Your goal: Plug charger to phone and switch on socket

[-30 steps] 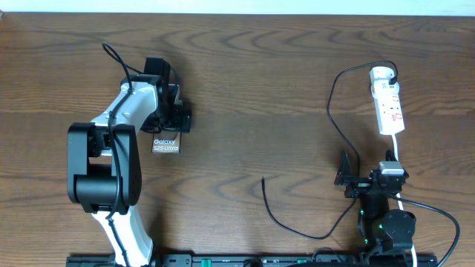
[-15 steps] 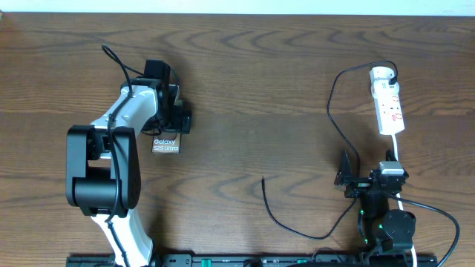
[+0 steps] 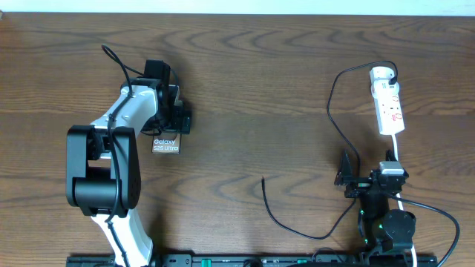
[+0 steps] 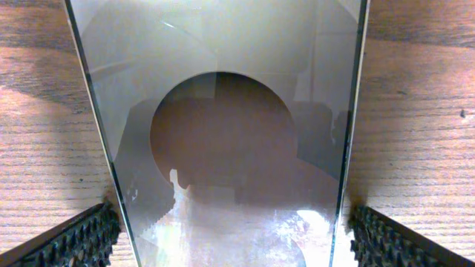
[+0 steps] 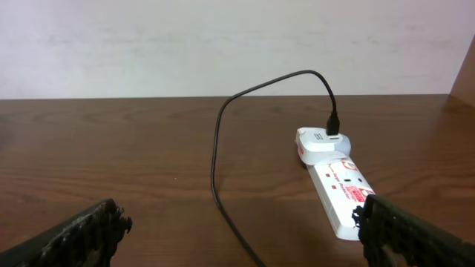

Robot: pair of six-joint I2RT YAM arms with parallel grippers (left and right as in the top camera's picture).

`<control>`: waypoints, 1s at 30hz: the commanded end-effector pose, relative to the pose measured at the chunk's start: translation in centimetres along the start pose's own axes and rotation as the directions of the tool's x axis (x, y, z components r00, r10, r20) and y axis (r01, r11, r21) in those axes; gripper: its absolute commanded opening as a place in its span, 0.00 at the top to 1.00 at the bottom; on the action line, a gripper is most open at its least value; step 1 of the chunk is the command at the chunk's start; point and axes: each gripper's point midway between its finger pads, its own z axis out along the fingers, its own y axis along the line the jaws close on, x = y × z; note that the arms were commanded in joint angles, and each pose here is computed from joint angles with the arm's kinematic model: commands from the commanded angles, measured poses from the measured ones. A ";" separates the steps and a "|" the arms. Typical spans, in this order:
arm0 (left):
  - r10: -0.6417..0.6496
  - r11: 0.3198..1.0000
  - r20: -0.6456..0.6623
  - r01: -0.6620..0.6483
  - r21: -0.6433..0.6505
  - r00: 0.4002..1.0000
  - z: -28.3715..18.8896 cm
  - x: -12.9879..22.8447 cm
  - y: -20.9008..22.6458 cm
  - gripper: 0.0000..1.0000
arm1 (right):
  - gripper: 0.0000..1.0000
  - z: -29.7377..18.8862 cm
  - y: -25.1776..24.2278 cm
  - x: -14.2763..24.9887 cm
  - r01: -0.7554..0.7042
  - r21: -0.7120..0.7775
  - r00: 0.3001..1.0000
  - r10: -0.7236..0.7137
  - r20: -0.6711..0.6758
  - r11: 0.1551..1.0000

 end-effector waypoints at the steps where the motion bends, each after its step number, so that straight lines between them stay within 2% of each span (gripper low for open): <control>1: -0.004 0.999 -0.096 0.009 0.051 0.995 1.8 2.7 -0.9 0.02 | 0.01 0.0 0.2 0.0 0.016 -0.008 1.000 -0.016 0.000 1.000; 30: -0.004 0.999 -0.081 0.008 0.051 0.997 1.9 2.3 -0.9 0.03 | 0.01 0.0 0.2 0.0 0.016 -0.008 1.000 -0.016 0.000 1.000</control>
